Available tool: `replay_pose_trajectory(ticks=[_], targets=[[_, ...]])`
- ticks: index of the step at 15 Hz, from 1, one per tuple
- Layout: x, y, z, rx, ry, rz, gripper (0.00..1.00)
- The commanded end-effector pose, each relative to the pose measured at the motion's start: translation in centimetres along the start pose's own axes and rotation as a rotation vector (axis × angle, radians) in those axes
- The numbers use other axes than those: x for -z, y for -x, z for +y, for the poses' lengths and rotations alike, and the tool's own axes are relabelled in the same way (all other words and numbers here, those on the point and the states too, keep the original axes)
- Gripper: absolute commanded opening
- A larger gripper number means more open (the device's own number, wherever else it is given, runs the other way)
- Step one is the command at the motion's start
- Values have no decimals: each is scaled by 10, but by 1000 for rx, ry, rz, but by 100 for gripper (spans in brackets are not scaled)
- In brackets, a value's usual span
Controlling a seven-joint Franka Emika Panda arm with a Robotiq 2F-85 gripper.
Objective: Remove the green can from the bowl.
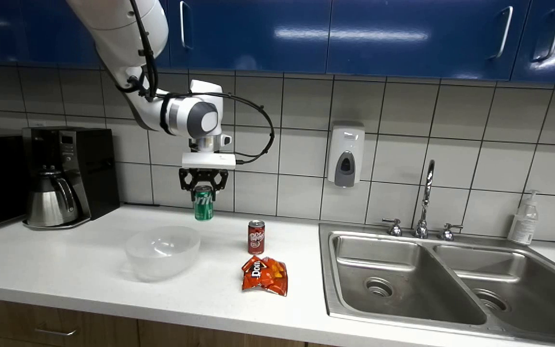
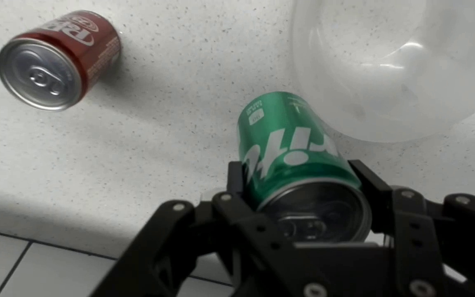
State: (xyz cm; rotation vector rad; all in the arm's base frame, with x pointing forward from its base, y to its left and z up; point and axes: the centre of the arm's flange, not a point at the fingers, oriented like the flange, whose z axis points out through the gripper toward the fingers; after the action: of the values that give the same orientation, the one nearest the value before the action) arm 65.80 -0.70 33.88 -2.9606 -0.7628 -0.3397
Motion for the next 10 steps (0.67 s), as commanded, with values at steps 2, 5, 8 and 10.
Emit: replay_pose_trajectory(ticks=[2,5,8,10], targets=[[15,20,20,-47,30,-28,39],[13,35,31,-62,48,-48,39],[2,52,28,-76,21,-51,39],[-8,62,25,-89,1,-61,39]])
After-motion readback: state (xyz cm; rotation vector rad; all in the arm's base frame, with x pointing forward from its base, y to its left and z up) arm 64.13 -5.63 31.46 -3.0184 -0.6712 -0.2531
